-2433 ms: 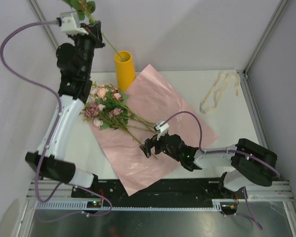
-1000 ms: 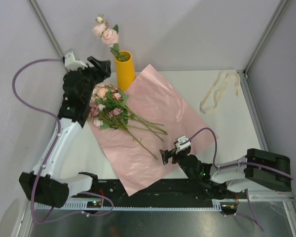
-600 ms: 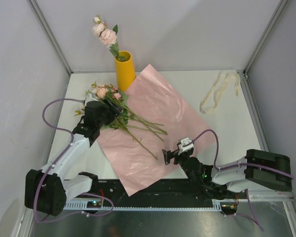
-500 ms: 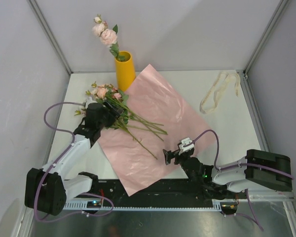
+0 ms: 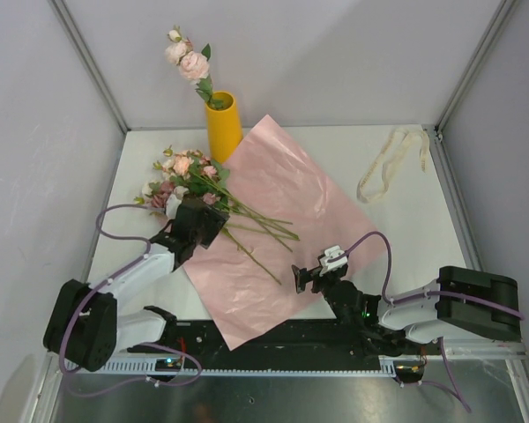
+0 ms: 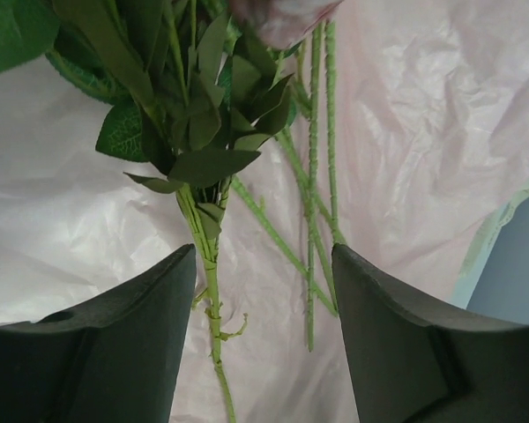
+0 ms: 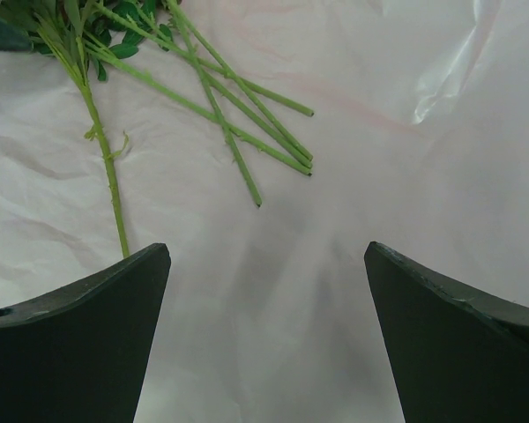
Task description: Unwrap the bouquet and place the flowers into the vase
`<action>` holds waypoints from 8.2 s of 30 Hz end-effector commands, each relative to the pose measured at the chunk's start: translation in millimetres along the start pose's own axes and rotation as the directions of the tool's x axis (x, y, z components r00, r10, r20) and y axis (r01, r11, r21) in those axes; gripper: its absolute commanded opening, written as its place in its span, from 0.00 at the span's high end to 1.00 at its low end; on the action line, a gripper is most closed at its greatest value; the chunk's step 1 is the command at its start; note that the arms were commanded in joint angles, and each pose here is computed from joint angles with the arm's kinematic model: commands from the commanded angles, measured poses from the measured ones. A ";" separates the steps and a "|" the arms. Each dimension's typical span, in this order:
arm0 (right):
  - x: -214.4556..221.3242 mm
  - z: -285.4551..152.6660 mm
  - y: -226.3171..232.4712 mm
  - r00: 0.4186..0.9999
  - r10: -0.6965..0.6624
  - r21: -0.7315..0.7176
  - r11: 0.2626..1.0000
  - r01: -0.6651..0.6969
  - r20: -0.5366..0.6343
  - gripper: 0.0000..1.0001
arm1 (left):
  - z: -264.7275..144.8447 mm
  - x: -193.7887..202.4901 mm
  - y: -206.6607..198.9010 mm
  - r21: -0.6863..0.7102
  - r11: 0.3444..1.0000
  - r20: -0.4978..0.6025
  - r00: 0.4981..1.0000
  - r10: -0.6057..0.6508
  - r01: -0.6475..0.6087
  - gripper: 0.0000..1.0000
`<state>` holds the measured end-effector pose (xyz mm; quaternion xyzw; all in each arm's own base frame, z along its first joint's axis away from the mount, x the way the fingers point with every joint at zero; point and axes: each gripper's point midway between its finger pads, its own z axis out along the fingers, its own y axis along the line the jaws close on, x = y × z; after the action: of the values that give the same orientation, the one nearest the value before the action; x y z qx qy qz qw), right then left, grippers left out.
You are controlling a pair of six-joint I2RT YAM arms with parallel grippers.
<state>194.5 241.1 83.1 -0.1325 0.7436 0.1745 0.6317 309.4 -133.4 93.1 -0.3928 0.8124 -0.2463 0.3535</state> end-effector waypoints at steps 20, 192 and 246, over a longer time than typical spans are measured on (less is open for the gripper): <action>-10.0 6.6 -1.4 1.000 -0.006 0.061 0.998 0.004 0.028 0.01 | 34.9 21.6 30.3 -0.164 0.986 0.031 0.999 -0.031 0.036 0.48; -22.1 -4.4 2.1 0.989 -0.062 0.140 0.989 0.044 0.134 0.01 | 55.9 -0.8 18.0 -0.294 0.837 0.152 0.887 -0.437 0.463 0.53; -28.2 -14.5 -16.0 0.983 -0.096 0.202 0.977 0.063 0.158 0.01 | 34.9 -10.2 -8.1 -0.305 0.857 0.222 0.906 -0.360 0.415 1.00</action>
<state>192.5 220.4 90.6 -0.1427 0.7064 0.0513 0.6914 337.4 -150.9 30.8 -0.6315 0.7371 -0.1132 0.2124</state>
